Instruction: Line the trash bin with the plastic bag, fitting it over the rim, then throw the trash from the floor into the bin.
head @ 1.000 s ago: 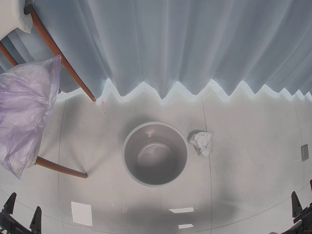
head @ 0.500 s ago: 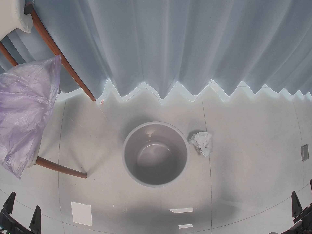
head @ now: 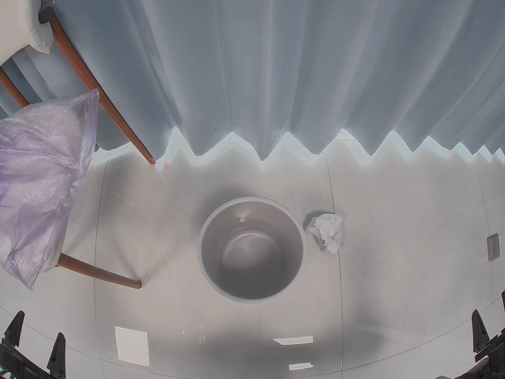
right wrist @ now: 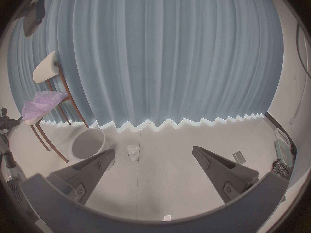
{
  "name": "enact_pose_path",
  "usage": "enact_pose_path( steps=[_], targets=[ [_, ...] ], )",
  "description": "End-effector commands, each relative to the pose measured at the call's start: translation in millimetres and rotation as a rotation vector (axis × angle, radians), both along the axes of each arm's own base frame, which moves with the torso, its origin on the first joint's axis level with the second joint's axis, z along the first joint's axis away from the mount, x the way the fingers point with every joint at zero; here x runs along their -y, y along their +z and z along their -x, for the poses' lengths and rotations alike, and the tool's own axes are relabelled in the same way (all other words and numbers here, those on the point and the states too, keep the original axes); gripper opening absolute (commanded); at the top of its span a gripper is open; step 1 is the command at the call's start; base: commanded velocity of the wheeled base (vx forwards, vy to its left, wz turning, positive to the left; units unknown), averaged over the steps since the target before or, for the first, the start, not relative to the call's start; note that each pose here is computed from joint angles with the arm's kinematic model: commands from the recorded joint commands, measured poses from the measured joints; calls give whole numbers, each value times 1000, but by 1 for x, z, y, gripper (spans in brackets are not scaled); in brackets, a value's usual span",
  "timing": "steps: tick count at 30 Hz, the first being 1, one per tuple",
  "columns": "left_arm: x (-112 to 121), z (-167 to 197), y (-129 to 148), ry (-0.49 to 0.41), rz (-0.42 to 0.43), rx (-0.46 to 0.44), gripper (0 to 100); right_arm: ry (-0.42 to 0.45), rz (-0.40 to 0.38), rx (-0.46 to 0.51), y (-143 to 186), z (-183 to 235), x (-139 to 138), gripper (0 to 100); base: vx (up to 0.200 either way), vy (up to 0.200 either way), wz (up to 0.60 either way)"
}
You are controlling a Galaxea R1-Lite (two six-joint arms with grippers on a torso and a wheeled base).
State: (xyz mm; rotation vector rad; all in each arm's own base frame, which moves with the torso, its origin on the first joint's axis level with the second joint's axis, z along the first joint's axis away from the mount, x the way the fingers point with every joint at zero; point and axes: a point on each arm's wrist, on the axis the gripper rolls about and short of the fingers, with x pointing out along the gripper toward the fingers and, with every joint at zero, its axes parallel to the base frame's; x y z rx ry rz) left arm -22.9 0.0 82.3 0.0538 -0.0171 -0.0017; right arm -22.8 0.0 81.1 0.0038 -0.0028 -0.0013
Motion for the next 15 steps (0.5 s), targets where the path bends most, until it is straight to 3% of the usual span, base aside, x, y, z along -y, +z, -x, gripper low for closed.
enact_pose_path(
  steps=[1,15],
  targets=[
    [0,-1,-5,-9,-6,-6,100,0,1,0,-5,0,0,100,0,0,0],
    [0,-1,-5,-10,3,-17,100,0,1,0,-5,0,0,100,0,0,0]
  ],
)
